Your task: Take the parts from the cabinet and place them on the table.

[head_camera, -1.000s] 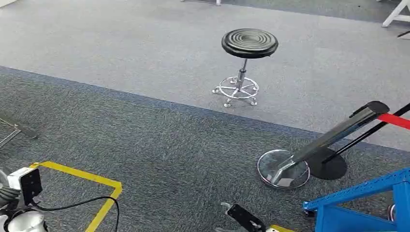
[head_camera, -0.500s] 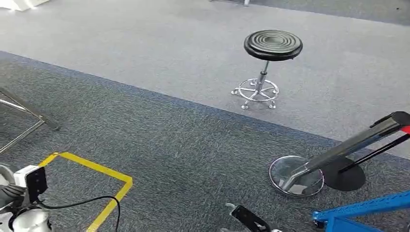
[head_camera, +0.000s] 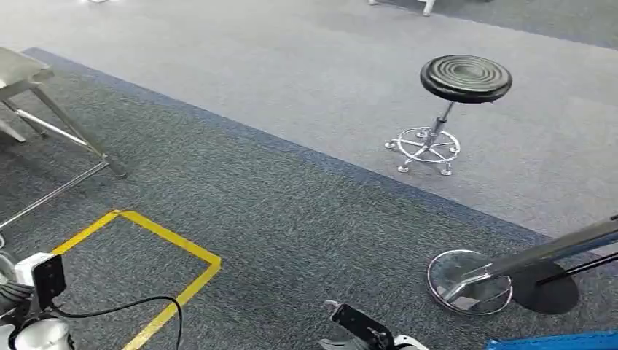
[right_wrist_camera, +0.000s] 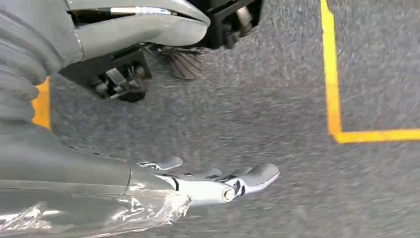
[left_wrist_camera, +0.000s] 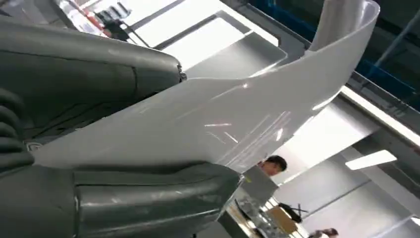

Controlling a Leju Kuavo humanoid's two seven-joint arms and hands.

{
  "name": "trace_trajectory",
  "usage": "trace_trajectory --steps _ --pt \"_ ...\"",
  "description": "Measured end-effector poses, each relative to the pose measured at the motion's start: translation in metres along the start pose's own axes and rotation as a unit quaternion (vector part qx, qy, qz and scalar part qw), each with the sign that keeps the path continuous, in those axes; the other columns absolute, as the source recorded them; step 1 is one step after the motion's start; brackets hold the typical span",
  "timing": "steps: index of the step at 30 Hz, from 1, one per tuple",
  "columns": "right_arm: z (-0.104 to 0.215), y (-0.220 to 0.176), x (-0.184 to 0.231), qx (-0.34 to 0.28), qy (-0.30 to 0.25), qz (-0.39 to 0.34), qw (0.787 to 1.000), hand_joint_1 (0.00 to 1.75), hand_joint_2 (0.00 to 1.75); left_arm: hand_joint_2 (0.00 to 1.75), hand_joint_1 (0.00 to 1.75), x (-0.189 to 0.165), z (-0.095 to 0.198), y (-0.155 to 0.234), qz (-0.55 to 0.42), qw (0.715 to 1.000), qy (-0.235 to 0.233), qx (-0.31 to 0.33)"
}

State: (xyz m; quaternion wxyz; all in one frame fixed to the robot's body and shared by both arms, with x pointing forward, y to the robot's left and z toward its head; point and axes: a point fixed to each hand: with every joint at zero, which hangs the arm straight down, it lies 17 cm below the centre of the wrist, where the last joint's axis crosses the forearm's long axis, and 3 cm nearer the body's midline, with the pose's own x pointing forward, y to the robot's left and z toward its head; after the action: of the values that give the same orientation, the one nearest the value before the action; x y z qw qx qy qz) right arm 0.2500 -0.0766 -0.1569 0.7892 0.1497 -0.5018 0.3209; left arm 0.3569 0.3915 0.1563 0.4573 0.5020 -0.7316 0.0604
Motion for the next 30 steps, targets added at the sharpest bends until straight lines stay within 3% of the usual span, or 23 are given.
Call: trace_trajectory --steps 12,30 --pt "0.002 0.006 -0.002 0.004 -0.002 0.007 1.000 0.00 1.75 1.75 1.75 -0.001 0.001 0.000 -0.002 1.000 0.001 -0.001" --pt "-0.007 0.017 0.025 0.035 -0.046 0.038 0.998 0.00 1.75 1.75 1.75 0.000 0.001 -0.004 -0.002 1.000 -0.002 -0.006"
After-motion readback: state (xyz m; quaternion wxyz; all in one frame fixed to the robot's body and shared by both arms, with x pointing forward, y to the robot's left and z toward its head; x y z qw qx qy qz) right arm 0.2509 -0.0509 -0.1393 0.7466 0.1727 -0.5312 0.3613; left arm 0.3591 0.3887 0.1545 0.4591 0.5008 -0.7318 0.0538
